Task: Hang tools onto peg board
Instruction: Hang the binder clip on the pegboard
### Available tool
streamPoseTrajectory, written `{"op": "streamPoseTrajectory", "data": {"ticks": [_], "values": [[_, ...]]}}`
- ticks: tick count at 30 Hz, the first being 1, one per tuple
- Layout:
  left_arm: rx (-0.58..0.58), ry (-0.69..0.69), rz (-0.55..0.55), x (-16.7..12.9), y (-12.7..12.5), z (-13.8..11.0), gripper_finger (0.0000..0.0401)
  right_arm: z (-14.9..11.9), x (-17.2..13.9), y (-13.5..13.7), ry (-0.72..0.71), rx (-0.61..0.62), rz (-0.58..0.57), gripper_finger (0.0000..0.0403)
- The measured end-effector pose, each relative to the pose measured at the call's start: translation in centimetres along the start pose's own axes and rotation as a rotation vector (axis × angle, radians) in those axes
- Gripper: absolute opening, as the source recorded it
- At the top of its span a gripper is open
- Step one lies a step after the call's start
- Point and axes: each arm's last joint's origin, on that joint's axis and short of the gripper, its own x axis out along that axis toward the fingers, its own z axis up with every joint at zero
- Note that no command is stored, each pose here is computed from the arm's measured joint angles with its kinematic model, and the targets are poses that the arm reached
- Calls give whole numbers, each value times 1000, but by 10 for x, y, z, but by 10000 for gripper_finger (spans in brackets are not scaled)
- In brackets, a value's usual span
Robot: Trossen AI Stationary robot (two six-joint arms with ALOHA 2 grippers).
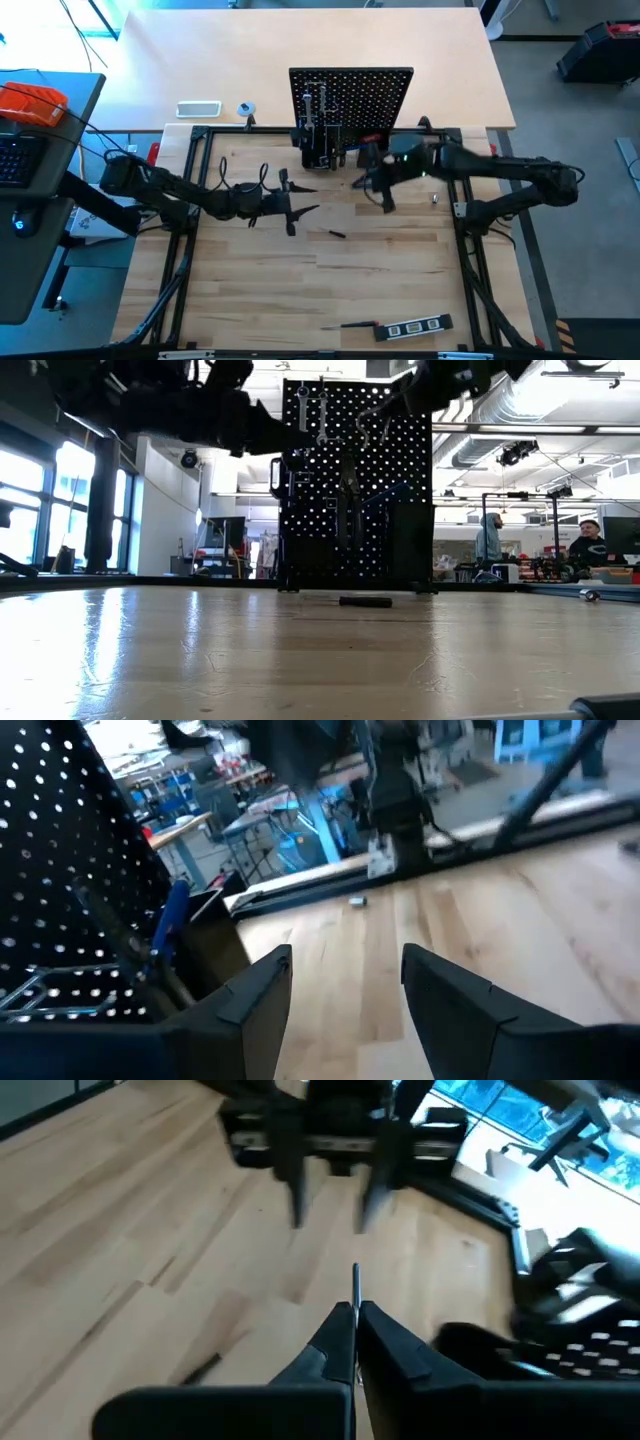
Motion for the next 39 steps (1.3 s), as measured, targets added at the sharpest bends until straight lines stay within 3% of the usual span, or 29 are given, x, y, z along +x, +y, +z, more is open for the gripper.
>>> {"op": "streamPoseTrajectory", "data": {"ticks": [7, 13, 17, 21, 29, 33, 39], "values": [[-62, -40, -26, 6, -9, -6, 184, -29, 33, 51, -119, 42, -82, 0], [-33, -121, -44, 10, -23, -2, 184, -29, 37, 81, -307, 45, -140, 0], [1, -185, -44, 17, -29, 6, 184, -25, 37, 93, -312, 40, -167, 0], [6, -251, -141, 28, -34, 15, 184, -20, 36, 100, -314, 34, -183, 0], [15, -212, -189, 51, -42, 21, 182, -15, 35, 107, -343, 24, -196, 0], [15, -220, -165, 51, -41, 25, 157, -16, 35, 107, -321, 25, -203, 0], [29, -212, -167, 51, -40, 25, 64, -16, 35, 106, -321, 27, -212, 0]]}}
